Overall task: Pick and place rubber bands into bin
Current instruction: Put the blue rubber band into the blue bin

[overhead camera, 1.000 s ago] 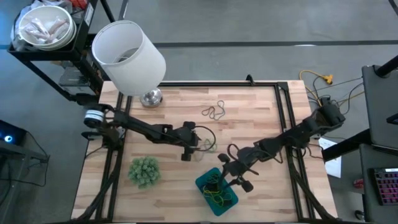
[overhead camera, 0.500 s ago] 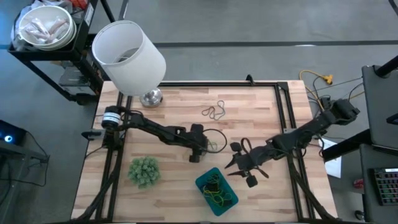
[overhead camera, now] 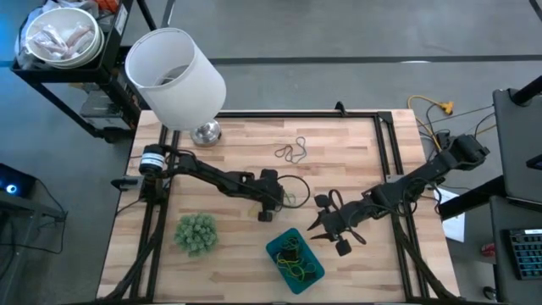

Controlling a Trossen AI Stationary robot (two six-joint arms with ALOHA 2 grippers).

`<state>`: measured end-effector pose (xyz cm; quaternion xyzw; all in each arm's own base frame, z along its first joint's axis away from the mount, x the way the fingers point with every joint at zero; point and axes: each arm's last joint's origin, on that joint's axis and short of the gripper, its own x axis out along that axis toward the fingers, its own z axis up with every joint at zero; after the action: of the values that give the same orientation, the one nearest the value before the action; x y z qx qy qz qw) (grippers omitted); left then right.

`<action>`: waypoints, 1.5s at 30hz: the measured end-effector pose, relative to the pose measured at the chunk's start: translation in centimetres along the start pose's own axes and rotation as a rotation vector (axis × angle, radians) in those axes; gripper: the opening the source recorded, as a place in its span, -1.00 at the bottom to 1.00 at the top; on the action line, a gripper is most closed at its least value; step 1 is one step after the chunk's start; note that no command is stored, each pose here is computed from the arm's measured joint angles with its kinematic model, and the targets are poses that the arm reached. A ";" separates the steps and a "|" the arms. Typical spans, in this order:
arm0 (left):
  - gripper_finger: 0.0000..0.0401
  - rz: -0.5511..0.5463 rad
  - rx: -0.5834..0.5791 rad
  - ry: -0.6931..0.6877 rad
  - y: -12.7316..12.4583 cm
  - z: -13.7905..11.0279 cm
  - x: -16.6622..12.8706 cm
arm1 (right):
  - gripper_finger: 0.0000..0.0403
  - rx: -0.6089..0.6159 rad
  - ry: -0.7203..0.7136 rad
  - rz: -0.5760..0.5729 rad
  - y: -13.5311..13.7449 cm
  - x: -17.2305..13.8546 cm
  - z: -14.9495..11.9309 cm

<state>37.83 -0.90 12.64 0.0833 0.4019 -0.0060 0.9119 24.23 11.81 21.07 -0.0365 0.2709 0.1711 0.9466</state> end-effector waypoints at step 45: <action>-0.47 -0.141 -0.129 -0.057 2.5 0.2 -0.5 | -0.54 0.044 0.019 -0.001 0.0 0.1 -0.6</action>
<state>37.84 1.50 13.53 -0.0041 0.3803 -0.0466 0.9237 24.04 11.71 20.46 -0.0175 0.2836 0.1642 0.9446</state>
